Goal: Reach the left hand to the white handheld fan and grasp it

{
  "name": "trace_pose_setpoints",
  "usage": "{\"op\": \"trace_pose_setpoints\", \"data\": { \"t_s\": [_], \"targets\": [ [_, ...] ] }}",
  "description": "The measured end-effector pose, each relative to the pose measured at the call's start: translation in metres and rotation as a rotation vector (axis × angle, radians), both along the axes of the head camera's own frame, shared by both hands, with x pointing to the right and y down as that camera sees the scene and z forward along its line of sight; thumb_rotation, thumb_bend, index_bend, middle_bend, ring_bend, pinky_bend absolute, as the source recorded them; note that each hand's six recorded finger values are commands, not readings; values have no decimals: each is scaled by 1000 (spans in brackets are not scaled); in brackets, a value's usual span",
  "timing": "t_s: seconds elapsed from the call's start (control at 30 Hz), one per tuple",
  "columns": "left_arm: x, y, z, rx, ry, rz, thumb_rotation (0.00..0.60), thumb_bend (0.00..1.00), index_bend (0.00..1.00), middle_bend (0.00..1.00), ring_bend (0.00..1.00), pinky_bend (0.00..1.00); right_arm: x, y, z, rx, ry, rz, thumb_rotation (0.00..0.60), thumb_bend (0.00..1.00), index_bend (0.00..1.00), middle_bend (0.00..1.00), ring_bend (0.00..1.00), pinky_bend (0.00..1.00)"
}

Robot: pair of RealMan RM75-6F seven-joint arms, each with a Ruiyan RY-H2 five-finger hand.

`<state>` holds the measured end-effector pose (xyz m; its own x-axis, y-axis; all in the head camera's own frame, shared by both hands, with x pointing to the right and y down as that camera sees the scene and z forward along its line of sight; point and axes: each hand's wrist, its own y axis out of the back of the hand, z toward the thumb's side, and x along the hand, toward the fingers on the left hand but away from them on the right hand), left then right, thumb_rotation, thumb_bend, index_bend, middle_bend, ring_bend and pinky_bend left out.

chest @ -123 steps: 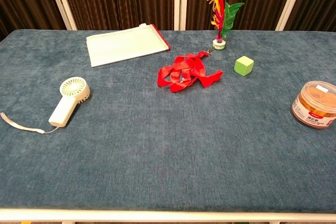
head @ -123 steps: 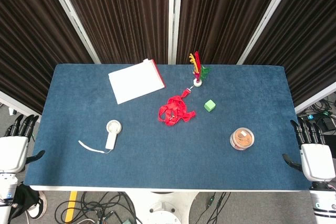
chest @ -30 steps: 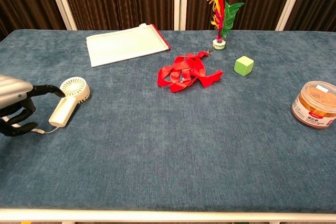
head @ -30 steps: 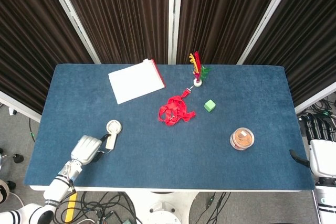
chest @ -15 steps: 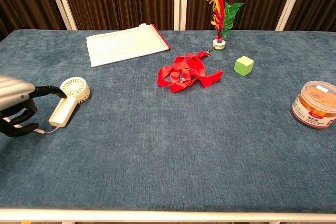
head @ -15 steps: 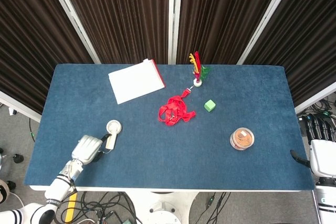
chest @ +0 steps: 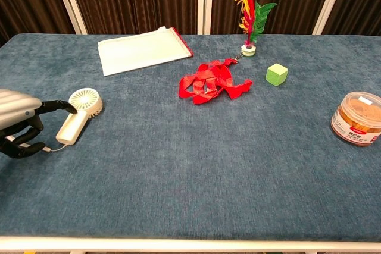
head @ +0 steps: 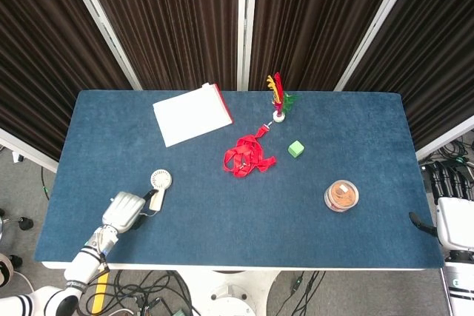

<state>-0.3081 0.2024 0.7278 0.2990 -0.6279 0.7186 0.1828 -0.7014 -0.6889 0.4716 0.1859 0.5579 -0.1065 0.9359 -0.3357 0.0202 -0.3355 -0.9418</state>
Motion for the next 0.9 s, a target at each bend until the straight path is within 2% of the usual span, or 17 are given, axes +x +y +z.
{"op": "trace_pose_setpoints", "data": {
  "t_s": [0.3,0.9],
  "targets": [
    [-5,6,8,-34,-28,-4,600,420,160,803,830,780,0,1,1,-5,-3,1,600,82,0,0,0,0],
    [-17,-28,-43,146,27,-88,600,420,160,803,830,780,-4,2,-3,7,-13,-9,600,82,0,0,0,0]
  ]
}}
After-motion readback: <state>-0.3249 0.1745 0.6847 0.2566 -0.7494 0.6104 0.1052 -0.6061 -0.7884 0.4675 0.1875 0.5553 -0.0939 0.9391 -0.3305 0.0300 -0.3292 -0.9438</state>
